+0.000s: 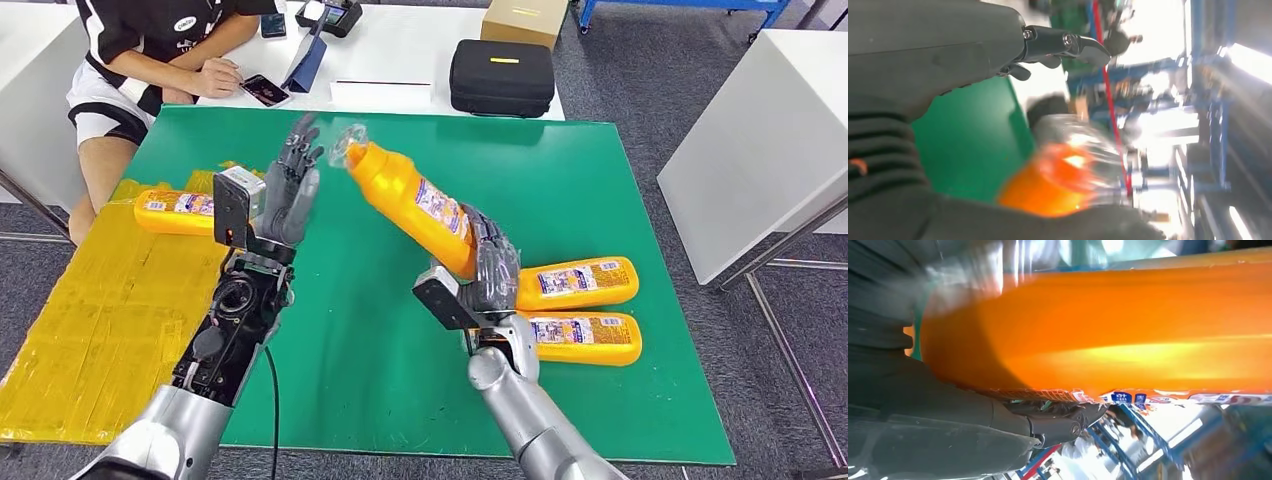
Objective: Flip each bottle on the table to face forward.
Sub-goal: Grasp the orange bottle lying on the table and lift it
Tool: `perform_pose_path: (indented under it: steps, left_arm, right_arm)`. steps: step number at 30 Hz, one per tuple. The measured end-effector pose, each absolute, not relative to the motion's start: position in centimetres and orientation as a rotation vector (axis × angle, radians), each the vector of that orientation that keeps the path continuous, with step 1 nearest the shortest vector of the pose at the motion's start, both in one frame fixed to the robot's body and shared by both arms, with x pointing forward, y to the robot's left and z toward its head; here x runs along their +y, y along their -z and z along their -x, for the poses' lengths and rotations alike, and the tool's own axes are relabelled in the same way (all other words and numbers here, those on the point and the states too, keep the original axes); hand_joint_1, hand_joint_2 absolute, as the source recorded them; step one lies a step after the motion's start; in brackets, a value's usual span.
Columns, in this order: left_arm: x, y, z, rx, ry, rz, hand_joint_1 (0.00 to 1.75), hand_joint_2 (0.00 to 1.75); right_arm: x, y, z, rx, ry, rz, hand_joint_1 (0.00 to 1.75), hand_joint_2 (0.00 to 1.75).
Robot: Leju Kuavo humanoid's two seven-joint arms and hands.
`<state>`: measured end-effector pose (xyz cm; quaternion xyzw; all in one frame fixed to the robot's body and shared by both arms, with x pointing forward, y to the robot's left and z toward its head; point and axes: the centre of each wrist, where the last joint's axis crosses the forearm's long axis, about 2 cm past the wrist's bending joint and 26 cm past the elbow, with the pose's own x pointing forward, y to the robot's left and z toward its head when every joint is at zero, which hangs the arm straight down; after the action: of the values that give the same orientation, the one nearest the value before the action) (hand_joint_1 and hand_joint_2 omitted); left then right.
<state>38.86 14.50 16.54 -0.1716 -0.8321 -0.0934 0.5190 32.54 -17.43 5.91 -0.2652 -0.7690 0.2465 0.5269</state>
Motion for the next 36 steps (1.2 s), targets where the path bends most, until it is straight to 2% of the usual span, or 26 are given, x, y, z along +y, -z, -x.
perform_pose_path:
  steps: [15,25,36]
  left_arm:
    - [13.9,-13.6,-38.3,-1.864,0.11,0.522,0.0,1.75]
    - [13.1,-13.6,-38.0,-1.841,0.113,0.543,0.0,1.75]
    - [12.9,-13.7,-38.0,-1.832,0.118,0.573,0.0,1.75]
  right_arm:
    - [-18.8,-7.9,-32.1,-1.992,-0.175,0.693,1.75,1.75]
    - [-16.9,-7.5,-33.0,-1.955,-0.326,0.654,1.75,1.75]
    - [-13.8,-6.5,-33.1,-1.721,-0.617,0.583,1.75,1.75]
